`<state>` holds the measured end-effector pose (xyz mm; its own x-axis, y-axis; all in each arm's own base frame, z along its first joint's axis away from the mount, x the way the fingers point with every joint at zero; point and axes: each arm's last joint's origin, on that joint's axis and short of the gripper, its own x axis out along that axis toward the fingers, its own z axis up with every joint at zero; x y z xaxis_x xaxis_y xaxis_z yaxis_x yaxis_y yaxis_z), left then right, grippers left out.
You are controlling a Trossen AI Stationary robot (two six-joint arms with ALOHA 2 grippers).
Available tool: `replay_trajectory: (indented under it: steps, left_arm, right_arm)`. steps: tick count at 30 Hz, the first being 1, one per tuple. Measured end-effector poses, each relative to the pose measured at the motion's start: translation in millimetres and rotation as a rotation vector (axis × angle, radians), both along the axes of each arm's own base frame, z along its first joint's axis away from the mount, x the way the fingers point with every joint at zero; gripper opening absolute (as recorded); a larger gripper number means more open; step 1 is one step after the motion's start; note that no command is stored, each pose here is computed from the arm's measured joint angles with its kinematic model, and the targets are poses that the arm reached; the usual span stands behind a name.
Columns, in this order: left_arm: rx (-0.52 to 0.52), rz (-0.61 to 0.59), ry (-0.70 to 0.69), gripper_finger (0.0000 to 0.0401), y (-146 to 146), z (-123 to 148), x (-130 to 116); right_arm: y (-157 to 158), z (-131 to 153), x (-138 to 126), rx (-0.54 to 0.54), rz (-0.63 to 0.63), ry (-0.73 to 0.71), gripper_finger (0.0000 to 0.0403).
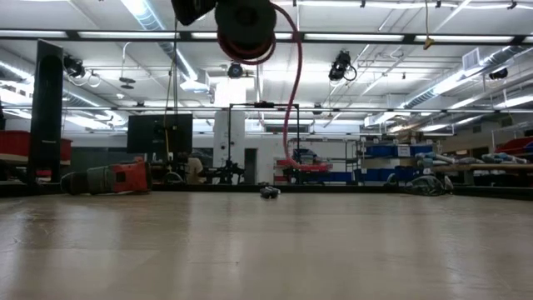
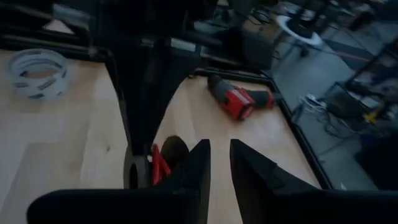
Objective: Coil cords
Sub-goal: Coil the red wire onto the black spool
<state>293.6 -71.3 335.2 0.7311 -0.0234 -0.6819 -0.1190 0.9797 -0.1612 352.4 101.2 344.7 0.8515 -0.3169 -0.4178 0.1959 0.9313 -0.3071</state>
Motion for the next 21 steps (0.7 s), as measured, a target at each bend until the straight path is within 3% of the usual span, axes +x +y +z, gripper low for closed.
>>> replay_trajectory:
  steps: [8, 13, 21]
  left_arm:
    - [-0.156, 0.019, -0.181, 0.0, 15, -41, -1]
    - [-0.198, 0.026, -0.241, 0.0, 20, -58, -1]
    - [-0.166, 0.062, -0.276, 0.0, 24, -57, -2]
  right_arm:
    - [7, -8, -11, 0.063, -0.172, 0.008, 0.0059]
    - [4, -14, -15, 0.089, -0.227, 0.05, 0.0059]
    - [6, -21, -21, 0.077, -0.152, 0.173, 0.0059]
